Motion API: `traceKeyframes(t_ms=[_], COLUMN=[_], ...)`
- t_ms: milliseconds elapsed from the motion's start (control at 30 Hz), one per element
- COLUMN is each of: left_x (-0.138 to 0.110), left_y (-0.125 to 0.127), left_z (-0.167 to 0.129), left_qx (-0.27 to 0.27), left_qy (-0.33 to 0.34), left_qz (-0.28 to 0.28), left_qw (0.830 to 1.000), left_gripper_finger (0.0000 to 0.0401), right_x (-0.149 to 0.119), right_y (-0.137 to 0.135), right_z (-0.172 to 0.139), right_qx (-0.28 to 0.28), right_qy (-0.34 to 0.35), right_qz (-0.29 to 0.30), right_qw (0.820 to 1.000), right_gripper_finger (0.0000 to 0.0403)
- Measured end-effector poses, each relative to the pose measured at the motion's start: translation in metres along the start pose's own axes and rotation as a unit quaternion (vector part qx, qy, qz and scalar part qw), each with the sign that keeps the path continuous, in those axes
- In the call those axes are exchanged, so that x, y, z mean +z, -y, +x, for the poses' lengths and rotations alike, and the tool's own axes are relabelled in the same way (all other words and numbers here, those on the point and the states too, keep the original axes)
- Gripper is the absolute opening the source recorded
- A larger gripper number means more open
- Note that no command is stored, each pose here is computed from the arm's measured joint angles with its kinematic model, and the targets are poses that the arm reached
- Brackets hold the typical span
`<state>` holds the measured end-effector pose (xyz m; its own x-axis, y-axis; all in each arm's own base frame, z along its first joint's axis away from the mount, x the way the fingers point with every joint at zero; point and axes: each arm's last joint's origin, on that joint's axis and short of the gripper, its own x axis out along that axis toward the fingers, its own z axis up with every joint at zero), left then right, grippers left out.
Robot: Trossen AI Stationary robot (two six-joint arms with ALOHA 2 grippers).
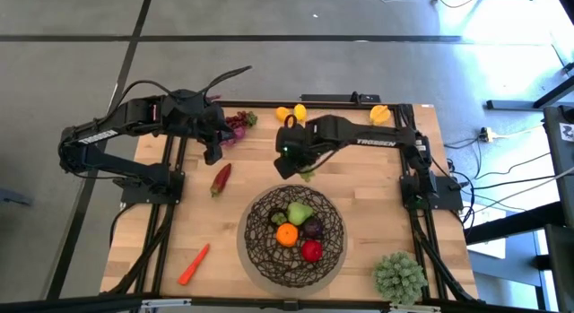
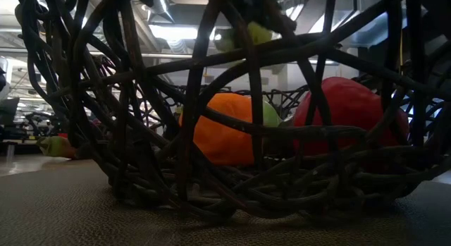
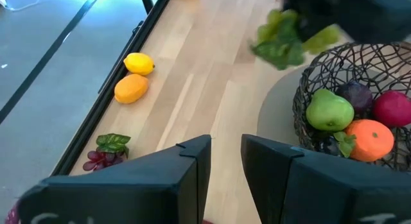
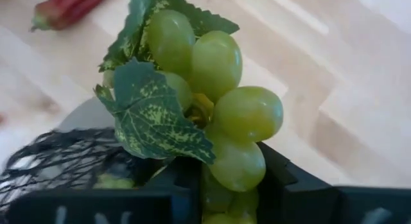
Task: Build produce basket
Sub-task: Put the green grapes into the mesh basket
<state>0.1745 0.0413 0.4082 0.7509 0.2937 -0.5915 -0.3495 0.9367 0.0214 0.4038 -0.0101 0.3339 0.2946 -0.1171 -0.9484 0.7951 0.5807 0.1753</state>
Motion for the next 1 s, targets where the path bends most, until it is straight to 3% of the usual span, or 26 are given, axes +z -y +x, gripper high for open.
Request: traceKeyframes(t_ms=[233, 400, 700, 1000], left_x=[0.000, 0.000, 0.000, 0.000], left_y=[0.000, 0.000, 0.000, 0.000], left_z=[0.000, 0.000, 0.000, 0.000], left_qx=[0.000, 0.000, 0.000, 0.000], left_qy=[0.000, 0.000, 0.000, 0.000], left_qz=[0.000, 0.001, 0.001, 0.001], left_qw=[1.000, 1.000, 1.000, 1.000], left_gripper_finger=[0.0076, 0.0076, 0.0076, 0.0076], right_x=[-0.041, -0.072, -0.098, -0.111], right_y=[-0.015, -0.027, -0.038, -0.027], right_z=[-0.014, -0.008, 0.032, 0.072], right_qx=[-0.005, -0.005, -0.001, -0.035], right_qy=[-0.083, -0.140, -0.166, -0.184], right_qz=[0.018, 0.030, 0.038, 0.037], right_qw=[0.996, 0.990, 0.985, 0.982], right_gripper_finger=[0.0081, 0.0081, 0.0081, 0.0081])
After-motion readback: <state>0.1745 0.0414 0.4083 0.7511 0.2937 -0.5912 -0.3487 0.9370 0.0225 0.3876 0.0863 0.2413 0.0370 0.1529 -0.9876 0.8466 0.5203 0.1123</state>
